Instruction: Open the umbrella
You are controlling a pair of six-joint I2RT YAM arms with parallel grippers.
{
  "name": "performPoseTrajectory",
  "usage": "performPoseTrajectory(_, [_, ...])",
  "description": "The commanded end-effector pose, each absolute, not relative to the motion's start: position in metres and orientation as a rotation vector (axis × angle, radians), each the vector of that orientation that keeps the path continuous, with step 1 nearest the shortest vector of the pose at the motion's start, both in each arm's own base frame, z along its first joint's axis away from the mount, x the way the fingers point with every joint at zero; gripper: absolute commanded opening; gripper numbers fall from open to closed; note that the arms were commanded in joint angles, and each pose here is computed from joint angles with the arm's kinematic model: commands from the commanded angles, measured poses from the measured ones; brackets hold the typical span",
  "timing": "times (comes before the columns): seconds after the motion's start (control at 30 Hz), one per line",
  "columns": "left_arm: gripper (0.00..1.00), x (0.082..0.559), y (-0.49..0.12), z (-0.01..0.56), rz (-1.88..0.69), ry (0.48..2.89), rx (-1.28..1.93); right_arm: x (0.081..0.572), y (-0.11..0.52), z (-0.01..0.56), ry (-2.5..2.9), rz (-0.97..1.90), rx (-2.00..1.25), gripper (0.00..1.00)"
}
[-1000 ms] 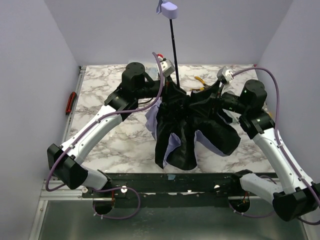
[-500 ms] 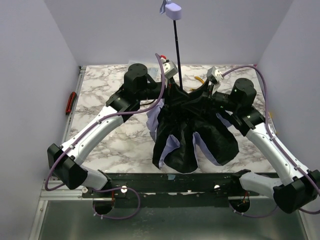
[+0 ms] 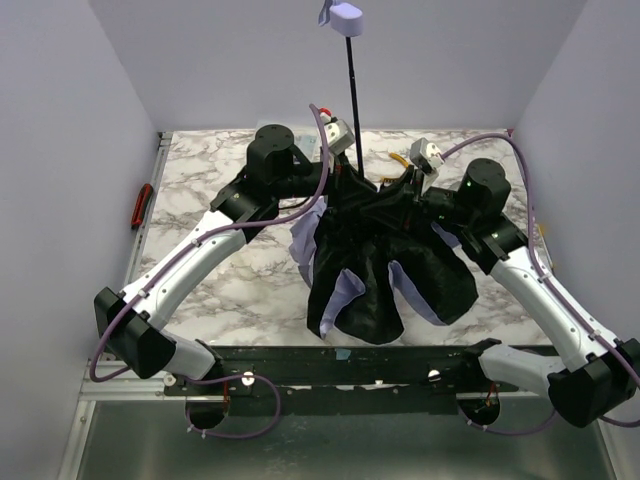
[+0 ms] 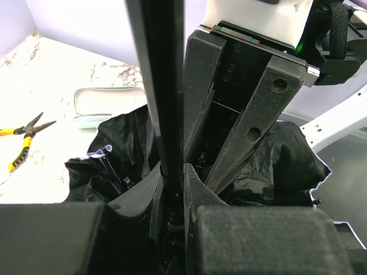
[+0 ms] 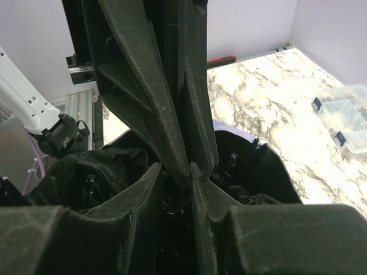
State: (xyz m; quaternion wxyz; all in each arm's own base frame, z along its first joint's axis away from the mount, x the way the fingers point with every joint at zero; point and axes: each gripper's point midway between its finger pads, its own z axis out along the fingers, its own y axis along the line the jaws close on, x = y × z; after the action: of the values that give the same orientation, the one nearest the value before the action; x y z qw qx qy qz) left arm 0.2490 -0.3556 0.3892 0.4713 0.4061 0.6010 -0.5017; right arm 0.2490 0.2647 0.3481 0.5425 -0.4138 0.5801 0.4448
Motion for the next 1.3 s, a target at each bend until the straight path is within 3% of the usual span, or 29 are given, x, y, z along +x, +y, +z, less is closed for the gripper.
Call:
performPoseTrajectory(0.0, [0.0, 0.234, -0.352, 0.453, -1.256, 1.271, 0.985, 0.242, 0.273, 0.329, 1.422, 1.129, -0.99, 0.29])
performPoseTrajectory(0.1, [0.0, 0.234, -0.352, 0.456, -1.26, 1.27, 0.978, 0.242, 0.275, 0.325, 1.422, 1.125, -1.01, 0.21])
performPoseTrajectory(0.17, [0.0, 0.234, -0.349, 0.461, -1.243, 1.257, 0.968, 0.242, 0.274, 0.322, 1.431, 1.112, -1.016, 0.03])
performPoseTrajectory(0.2, [0.01, 0.237, -0.347, 0.462, -1.23, 1.261, 0.954, 0.243, 0.273, 0.321, 1.438, 1.102, -1.009, 0.01])
performPoseTrajectory(0.37, [0.27, 0.249, -0.331, 0.473, -1.177, 1.249, 0.872, 0.24, 0.269, 0.322, 1.451, 1.096, -0.976, 0.01])
performPoseTrajectory(0.53, [0.34, 0.256, -0.325, 0.483, -1.159, 1.226, 0.838, 0.237, 0.27, 0.322, 1.448, 1.12, -0.97, 0.01])
performPoseTrajectory(0.7, [0.22, 0.252, -0.334, 0.482, -1.225, 1.236, 0.873, 0.237, 0.271, 0.328, 1.422, 1.124, -0.976, 0.01])
performPoseTrajectory(0.9, [0.43, 0.249, -0.336, 0.458, -1.261, 1.296, 0.887, 0.239, 0.269, 0.34, 1.376, 1.088, -0.965, 0.01])
performPoseTrajectory(1.07, [0.48, 0.252, -0.34, 0.431, -1.271, 1.389, 0.88, 0.241, 0.271, 0.354, 1.337, 1.092, -0.956, 0.01])
performPoseTrajectory(1.1, [0.43, 0.25, -0.341, 0.428, -1.278, 1.397, 0.887, 0.241, 0.272, 0.355, 1.329, 1.098, -0.965, 0.01])
performPoseTrajectory(1.23, [0.0, 0.245, -0.34, 0.436, -1.305, 1.361, 0.882, 0.24, 0.274, 0.357, 1.324, 1.103, -0.997, 0.01])
performPoseTrajectory(1.27, [0.0, 0.243, -0.34, 0.44, -1.309, 1.345, 0.881, 0.24, 0.274, 0.356, 1.324, 1.101, -1.0, 0.01])
